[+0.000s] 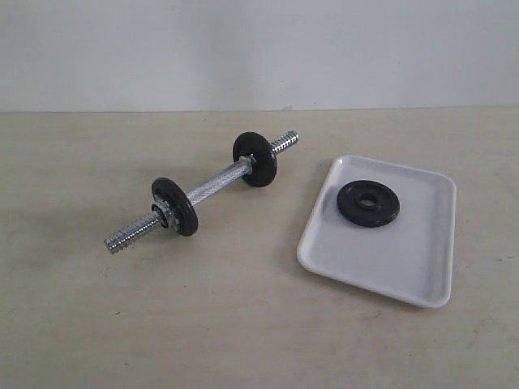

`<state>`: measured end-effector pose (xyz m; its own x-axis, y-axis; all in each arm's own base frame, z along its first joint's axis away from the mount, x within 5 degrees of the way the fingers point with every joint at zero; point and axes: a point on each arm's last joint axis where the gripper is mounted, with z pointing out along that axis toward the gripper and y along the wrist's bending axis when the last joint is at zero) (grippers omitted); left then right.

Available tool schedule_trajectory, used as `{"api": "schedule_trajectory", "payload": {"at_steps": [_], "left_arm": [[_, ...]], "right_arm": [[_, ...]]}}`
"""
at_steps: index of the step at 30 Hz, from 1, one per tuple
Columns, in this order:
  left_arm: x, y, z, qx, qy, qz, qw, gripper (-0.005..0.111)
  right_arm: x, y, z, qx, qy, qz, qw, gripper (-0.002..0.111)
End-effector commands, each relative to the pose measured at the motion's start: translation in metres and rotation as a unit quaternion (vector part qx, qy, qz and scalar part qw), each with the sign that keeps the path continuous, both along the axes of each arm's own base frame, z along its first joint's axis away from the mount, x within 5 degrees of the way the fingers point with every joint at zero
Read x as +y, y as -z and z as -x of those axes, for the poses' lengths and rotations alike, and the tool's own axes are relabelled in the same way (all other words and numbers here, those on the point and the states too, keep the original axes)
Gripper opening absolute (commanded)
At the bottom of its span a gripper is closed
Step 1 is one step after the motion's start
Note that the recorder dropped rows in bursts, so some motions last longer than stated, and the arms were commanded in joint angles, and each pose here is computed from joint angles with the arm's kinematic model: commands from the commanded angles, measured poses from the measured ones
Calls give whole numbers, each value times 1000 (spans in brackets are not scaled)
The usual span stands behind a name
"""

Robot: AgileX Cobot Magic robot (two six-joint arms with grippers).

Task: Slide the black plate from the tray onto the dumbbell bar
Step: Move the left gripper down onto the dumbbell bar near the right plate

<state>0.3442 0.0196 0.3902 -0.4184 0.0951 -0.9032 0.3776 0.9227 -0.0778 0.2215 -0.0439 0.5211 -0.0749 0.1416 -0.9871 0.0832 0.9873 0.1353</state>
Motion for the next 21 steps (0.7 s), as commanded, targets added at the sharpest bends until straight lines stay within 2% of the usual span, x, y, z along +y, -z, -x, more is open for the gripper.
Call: {"api": "schedule_trajectory", "payload": {"at_steps": [1, 7, 12, 17, 21], "left_arm": [[-32, 53, -41, 47, 19, -87, 995, 84], [-57, 117, -77, 95, 24, -161, 982, 84], [-59, 145, -100, 125, 3, -144, 982, 84], [-56, 171, -115, 160, 6, -171, 972, 84], [-56, 187, -116, 197, -2, -163, 967, 84]], "right_arm": [[2, 10, -5, 46, -22, 5, 999, 104], [2, 17, -5, 84, -28, 19, 996, 104], [-4, 29, -12, 121, -16, 42, 992, 104], [-14, 74, -34, 168, -2, 37, 985, 104], [-17, 110, -45, 211, -2, 21, 977, 104]]}}
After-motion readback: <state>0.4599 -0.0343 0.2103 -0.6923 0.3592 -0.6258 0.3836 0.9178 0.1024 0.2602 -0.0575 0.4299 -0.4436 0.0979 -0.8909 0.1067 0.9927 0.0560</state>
